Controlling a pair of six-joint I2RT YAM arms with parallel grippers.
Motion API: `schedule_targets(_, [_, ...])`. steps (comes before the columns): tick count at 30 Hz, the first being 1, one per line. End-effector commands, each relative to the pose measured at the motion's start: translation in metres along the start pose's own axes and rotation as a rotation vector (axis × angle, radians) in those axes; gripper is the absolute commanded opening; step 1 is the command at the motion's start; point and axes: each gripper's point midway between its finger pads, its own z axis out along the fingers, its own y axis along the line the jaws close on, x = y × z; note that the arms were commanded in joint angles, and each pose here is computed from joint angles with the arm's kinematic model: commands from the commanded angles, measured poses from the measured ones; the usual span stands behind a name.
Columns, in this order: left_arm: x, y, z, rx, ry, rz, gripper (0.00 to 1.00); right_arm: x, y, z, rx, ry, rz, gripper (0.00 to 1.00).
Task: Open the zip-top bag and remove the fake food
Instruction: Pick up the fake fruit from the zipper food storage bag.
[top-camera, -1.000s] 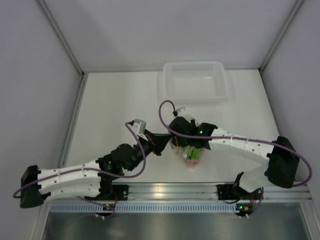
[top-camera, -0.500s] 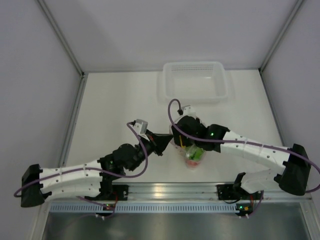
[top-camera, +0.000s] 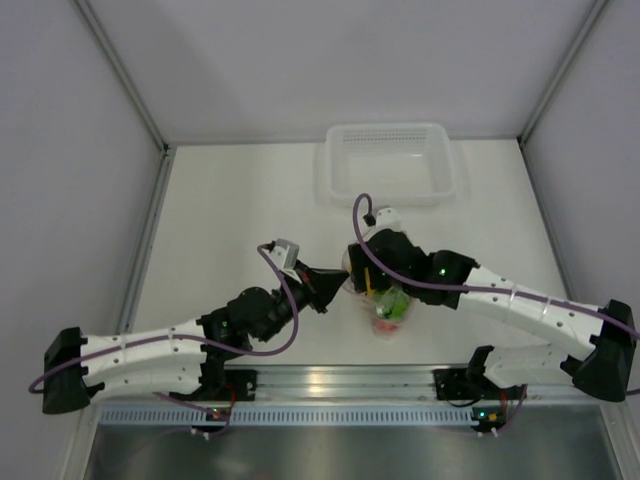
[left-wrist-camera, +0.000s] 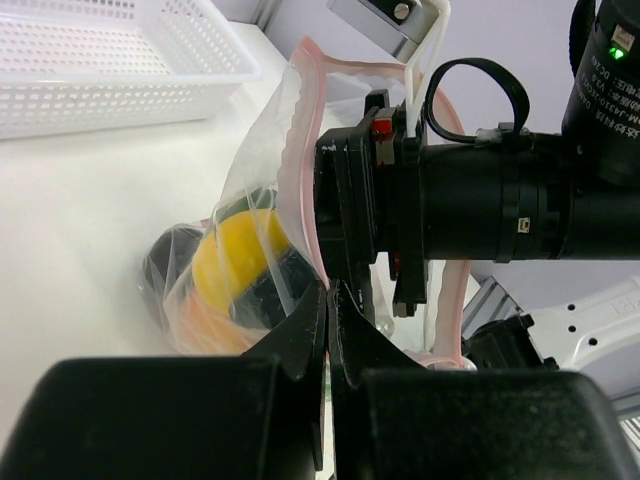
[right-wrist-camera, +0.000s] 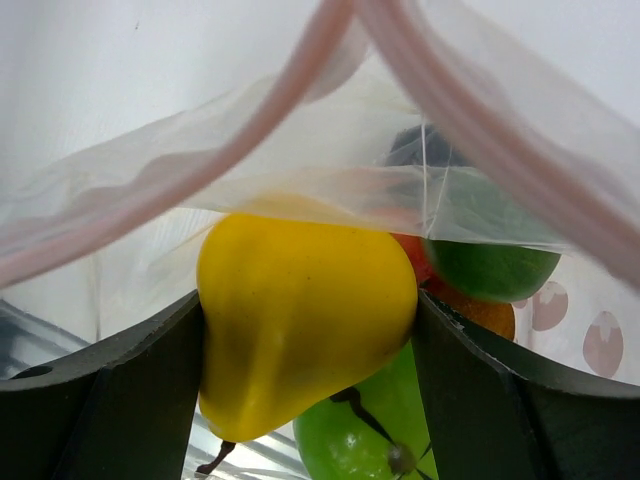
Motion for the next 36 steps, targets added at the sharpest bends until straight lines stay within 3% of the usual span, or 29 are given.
schedule_targets(1, [-0.021, -0.022, 0.002, 0.074, -0.047, -0.016, 0.0, -0.031, 0.012, -0.013, -0.045, -0.099, 0.023, 0.2])
schedule_targets(18, [-0.023, -0.018, 0.005, 0.046, -0.059, -0.024, 0.0, -0.051, 0.012, -0.033, -0.02, -0.103, -0.069, 0.19])
schedule_targets(23, [-0.026, -0.026, 0.006, 0.069, -0.058, -0.027, 0.0, -0.041, -0.004, -0.021, 0.094, -0.048, -0.115, 0.17])
schedule_targets(36, [-0.032, -0.04, 0.005, 0.134, -0.067, -0.028, 0.0, -0.052, -0.003, -0.005, 0.203, -0.089, -0.111, 0.13])
